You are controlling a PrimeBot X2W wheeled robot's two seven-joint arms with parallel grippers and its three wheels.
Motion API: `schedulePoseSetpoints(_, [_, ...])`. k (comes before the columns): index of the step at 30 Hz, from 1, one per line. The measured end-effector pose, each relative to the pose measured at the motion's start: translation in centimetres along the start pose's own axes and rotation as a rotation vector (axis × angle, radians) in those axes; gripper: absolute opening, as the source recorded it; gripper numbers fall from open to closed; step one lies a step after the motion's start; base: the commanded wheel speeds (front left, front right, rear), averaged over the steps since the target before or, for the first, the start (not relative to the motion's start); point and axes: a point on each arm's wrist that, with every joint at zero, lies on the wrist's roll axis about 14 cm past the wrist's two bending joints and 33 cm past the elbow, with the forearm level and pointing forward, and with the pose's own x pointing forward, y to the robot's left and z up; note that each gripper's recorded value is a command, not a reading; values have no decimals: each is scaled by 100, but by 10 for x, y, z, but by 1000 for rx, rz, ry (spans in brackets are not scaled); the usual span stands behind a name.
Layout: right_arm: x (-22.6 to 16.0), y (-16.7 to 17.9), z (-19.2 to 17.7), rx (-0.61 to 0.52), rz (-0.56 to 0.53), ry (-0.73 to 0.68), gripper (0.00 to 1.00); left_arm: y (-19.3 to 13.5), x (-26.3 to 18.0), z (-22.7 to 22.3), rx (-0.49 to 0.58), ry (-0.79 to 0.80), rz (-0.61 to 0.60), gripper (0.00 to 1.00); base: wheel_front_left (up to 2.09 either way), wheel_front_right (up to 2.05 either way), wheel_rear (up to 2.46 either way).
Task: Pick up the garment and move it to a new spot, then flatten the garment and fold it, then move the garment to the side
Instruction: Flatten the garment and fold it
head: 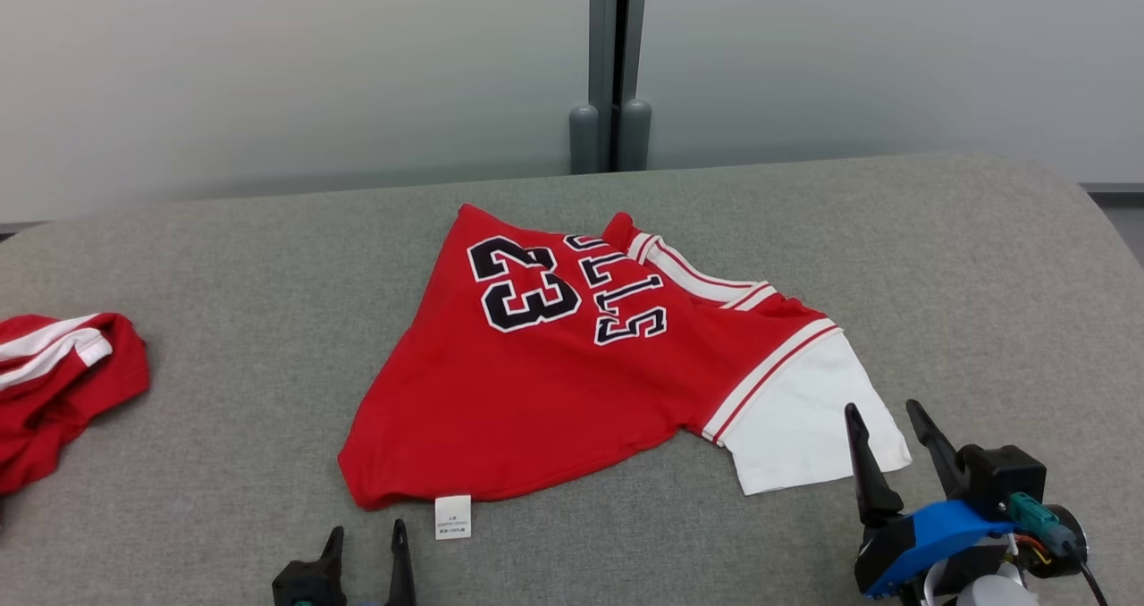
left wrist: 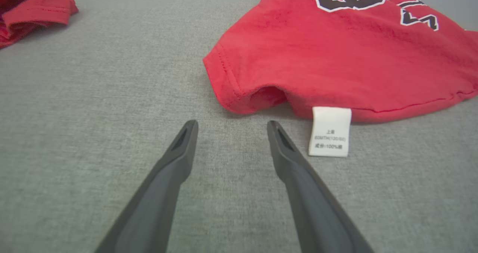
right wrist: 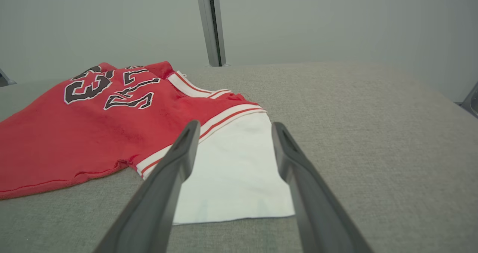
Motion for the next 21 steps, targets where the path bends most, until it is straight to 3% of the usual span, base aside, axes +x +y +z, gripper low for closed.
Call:
schedulePoseSetpoints(13, [15,-17,-15,-9,-45,48,100,-2,29,-1,-29,35,6,100,0,0,0])
schedulePoseSetpoints(14, [15,-18,-17,-8,-49,52,100,-2,29,0,-31,32,5,89,0,0,0])
schedulePoseSetpoints(16, [15,-20,-21,-8,-57,67,100,-3,31,1,-31,31,4,44,0,0,0])
schedulePoseSetpoints(17, [15,-22,-25,-5,-64,78,100,-3,31,0,-31,33,4,41,0,0,0])
schedulePoseSetpoints(18, [16,-23,-27,-4,-67,84,100,-3,32,0,-32,32,3,24,0,0,0])
schedulePoseSetpoints(19, [17,-24,-28,-7,-70,90,100,-2,33,2,-32,29,3,0,0,0,0])
schedulePoseSetpoints(21, [18,-27,-34,-11,-79,111,100,-3,35,4,-31,22,0,0,0,0,0])
